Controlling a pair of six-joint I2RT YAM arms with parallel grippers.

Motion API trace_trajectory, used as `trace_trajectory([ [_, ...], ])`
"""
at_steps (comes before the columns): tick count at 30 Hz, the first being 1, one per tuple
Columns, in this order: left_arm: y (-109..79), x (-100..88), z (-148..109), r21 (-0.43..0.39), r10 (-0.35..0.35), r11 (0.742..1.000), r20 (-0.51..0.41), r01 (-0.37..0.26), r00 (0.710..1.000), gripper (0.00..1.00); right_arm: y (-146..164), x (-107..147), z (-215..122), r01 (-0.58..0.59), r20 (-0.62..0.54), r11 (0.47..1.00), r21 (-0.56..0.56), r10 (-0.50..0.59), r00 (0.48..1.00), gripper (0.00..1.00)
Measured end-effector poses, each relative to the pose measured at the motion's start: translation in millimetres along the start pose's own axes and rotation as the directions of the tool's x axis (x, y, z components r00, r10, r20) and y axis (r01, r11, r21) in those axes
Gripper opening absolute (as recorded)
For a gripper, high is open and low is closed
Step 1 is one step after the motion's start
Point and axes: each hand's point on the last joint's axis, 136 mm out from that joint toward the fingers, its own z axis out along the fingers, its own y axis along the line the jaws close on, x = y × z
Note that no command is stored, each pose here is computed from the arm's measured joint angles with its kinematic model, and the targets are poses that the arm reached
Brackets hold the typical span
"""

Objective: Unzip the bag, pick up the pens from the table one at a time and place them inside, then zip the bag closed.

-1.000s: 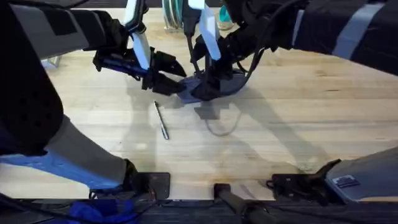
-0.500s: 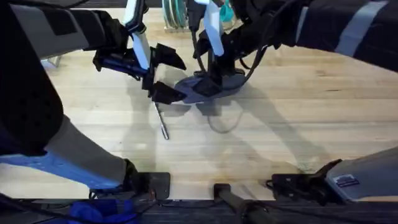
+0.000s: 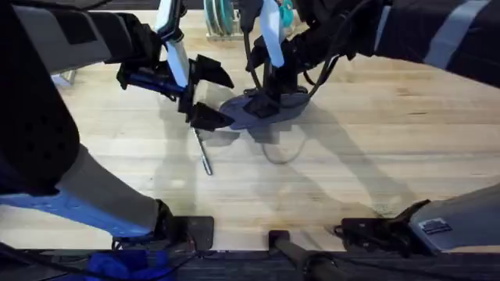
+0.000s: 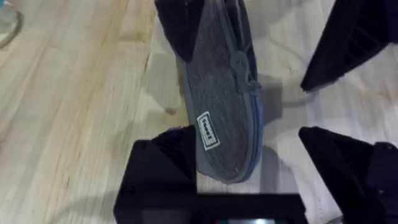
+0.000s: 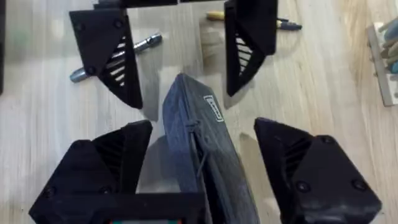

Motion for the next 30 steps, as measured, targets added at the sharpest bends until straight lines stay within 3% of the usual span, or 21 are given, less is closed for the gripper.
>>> trace_trajectory([
  [9,-2.6,5.5,-1.8,0.005,-0.033,0.999,-0.026,0.033,0.999,0.993,-8.9,-11.1,-8.0,-0.012,0.018,0.999,0.033,0.012,1.000,0.996],
  [15,-2.2,9.9,-16.4,-0.009,-0.162,0.987,-0.071,0.162,0.984,0.993,-13.8,-25.3,-32.3,-0.007,0.032,0.994,0.111,0.003,0.999,0.995],
  [22,5.2,-17.7,-46.3,-0.024,-0.219,0.976,-0.114,0.218,0.969,0.995,-14.1,-41.9,-68.1,-0.026,0.058,0.979,0.203,0.015,0.998,0.995],
  [30,-4.9,-54.1,-73.7,-0.005,-0.262,0.964,-0.165,0.265,0.951,0.994,-4.7,-30.1,-95.8,-0.108,0.003,0.958,0.266,0.111,0.994,0.995],
])
